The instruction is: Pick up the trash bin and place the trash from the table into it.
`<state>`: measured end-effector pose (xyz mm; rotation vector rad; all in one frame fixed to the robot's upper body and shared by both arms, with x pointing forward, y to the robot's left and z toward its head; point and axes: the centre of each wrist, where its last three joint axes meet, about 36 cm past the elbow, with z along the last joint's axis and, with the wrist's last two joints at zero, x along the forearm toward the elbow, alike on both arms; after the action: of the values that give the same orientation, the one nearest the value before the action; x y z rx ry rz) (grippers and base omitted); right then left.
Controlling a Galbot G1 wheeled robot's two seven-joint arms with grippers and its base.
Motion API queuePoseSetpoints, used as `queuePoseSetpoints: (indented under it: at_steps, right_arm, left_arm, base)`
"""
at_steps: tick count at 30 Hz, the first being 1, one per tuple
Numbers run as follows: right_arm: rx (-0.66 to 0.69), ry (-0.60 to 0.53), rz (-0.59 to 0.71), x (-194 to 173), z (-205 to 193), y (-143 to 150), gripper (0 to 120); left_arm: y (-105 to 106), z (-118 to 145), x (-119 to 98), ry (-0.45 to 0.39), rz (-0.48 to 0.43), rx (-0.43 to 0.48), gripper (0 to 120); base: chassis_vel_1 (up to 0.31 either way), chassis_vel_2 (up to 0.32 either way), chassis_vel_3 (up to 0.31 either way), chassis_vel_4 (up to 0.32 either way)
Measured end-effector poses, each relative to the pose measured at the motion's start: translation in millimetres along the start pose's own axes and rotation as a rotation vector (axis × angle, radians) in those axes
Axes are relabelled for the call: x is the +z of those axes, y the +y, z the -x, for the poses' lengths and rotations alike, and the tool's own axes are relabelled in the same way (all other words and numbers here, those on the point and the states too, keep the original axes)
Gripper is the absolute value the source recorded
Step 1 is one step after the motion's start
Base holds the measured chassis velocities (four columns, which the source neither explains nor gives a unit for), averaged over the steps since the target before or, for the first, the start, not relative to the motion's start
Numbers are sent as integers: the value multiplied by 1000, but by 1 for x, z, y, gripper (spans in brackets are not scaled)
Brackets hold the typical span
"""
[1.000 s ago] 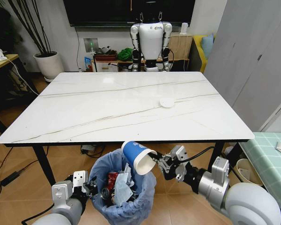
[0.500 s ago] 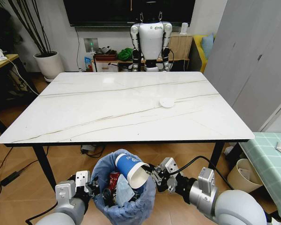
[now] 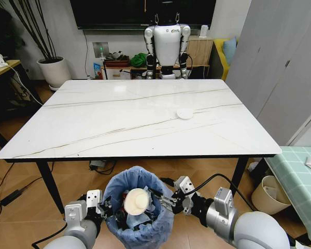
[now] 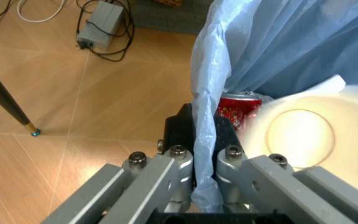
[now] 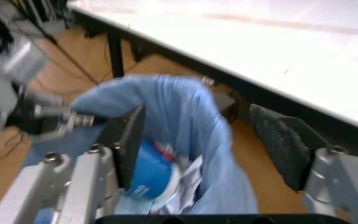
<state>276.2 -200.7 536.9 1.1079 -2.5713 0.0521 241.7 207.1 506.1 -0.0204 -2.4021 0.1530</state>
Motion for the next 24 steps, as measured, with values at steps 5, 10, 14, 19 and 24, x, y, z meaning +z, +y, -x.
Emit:
queuePoseSetpoints:
  at_steps: [5,10,14,19,24]
  right_arm:
    - [64,-94,43,-35,-1,-18,85]
    - [191,-113,83,-55,8,-53,99]
    - [265,-109,105,-61,19,-82,100]
    - [351,-101,204,-88,38,-123,100]
    - [403,-90,248,-108,50,-152,100]
  left_arm:
    - [0,-2,1,5,-2,0,0]
    - [2,-5,1,3,-2,-2,0]
    - [2,-6,1,2,-3,-4,0]
    - [3,-6,0,-2,-1,-3,0]
    - [5,-5,-1,-5,9,6,0]
  base:
    - [0,0,0,0]
    - [0,0,0,0]
    - [0,0,0,0]
    - [0,0,0,0]
    - [0,0,0,0]
